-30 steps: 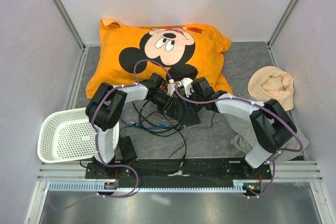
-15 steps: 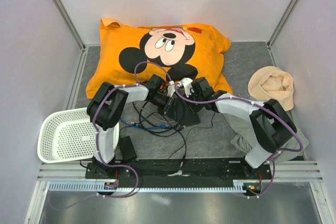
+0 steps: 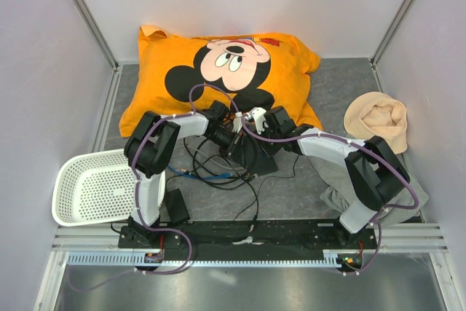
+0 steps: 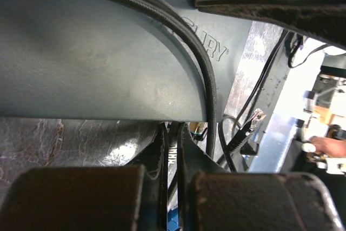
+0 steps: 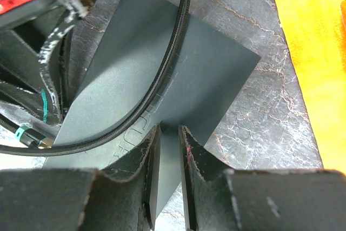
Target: Pull the plug from the switch port
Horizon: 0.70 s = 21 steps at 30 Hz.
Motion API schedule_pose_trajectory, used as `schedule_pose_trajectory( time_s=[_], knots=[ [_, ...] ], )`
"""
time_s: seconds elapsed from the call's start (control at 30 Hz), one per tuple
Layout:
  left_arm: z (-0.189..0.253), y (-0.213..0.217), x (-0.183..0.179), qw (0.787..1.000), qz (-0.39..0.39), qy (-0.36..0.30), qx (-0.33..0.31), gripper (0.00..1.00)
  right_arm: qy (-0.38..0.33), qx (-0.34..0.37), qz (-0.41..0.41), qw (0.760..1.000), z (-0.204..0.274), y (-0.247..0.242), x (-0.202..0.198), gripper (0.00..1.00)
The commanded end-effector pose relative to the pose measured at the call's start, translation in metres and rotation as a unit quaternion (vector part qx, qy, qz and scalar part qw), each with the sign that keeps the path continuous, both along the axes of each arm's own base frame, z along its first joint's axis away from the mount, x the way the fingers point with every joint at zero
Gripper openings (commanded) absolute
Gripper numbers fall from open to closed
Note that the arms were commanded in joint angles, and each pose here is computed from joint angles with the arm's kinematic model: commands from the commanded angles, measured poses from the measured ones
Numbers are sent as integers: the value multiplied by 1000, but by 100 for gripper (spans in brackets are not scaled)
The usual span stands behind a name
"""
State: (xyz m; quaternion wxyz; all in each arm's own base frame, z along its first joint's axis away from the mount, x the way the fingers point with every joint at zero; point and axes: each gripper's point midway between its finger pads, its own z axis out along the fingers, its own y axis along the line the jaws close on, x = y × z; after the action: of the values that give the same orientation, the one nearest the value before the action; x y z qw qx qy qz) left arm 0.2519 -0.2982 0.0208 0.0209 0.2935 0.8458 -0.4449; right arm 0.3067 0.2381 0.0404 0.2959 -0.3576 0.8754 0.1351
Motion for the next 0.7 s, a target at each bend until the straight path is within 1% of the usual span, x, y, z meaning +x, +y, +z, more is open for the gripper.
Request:
schedule_pose_trajectory(
  time_s=[0.0,0.07,0.17,0.23,0.33,0.5,0.67],
  knots=[
    [-17,16,27,998,17,-34,46,2,123,-76,2,990,-55,-33,-56,28],
    [-18,17,20,999,15,-26,44,1,121,-75,2,990,-54,-33,-56,28],
    [-23,25,1,999,13,-10,46,2,119,-75,1,990,-53,-34,-55,28],
    [-23,28,-1,999,14,-9,51,1,118,-74,0,990,-53,-34,-55,28],
    [-23,29,6,998,15,-26,57,2,120,-74,2,990,-53,-33,-56,28],
    [-11,19,38,997,28,-56,50,1,120,-73,2,990,-53,-33,-56,28],
    [-7,27,55,996,31,-70,56,2,116,-74,2,990,-52,-34,-57,28]
  ],
)
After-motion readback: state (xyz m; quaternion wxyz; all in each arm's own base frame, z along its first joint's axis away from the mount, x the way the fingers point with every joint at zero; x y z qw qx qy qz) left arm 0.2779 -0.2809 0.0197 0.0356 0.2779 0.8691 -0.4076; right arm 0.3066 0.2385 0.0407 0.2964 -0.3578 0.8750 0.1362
